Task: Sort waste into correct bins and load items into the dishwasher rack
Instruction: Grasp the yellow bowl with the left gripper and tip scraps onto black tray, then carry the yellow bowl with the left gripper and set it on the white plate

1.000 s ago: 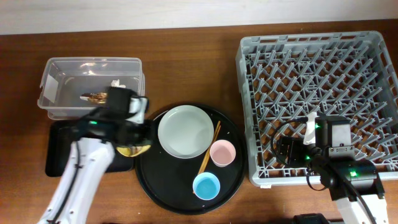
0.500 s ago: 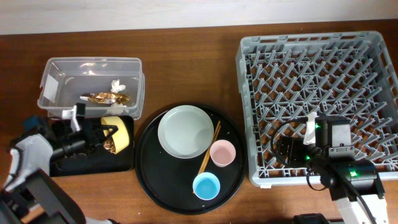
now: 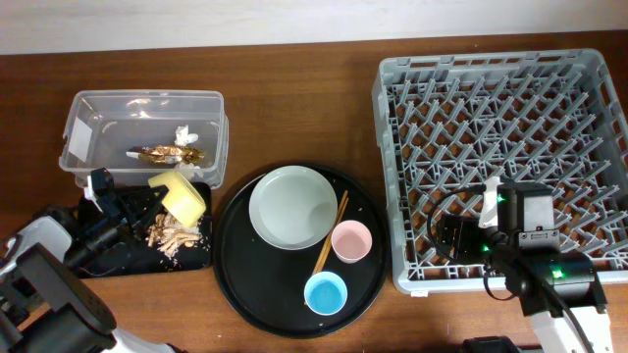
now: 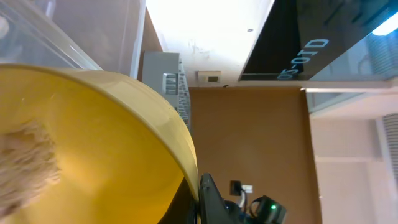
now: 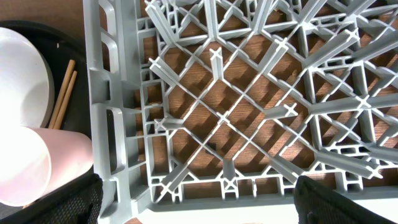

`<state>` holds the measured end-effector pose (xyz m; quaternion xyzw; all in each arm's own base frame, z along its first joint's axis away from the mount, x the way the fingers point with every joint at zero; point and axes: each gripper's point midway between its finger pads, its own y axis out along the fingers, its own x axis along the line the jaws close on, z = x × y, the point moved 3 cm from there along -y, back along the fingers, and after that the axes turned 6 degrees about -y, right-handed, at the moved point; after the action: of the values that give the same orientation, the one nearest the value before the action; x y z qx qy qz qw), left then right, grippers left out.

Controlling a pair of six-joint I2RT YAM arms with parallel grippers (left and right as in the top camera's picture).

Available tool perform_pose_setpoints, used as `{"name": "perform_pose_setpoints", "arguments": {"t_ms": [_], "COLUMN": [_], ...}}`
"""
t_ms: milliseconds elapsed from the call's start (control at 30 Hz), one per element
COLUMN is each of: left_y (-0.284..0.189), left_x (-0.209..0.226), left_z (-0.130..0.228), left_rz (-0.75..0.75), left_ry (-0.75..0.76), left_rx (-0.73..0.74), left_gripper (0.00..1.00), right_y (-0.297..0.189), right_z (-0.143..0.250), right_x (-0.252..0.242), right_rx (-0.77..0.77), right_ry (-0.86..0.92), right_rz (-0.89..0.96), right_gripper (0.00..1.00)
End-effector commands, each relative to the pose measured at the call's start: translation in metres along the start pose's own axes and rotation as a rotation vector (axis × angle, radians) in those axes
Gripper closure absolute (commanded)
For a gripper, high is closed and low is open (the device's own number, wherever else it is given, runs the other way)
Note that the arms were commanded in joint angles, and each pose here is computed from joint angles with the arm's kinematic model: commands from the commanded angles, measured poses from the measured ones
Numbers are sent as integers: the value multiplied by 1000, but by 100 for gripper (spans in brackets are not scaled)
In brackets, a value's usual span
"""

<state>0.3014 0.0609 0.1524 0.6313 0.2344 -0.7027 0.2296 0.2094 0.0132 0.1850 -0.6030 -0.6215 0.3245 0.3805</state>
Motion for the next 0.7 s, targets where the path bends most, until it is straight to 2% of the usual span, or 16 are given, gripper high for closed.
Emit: {"name": "perform_pose_setpoints", "arguments": {"t_ms": [0, 667], "left_y": [-2, -1], "left_x": [-4, -5], "left_z": [0, 2], "left_rz": [44, 44], "left_ry": [-47, -73], "left_rx": [-12, -10], "left_gripper": [100, 100], "right_y": [-5, -5], "right_z": [-6, -5], "right_x": [0, 0], "right_rx": [-20, -20], "right_ry": [10, 10], "right_rz": [-1, -1], "right_gripper": [1, 1]}}
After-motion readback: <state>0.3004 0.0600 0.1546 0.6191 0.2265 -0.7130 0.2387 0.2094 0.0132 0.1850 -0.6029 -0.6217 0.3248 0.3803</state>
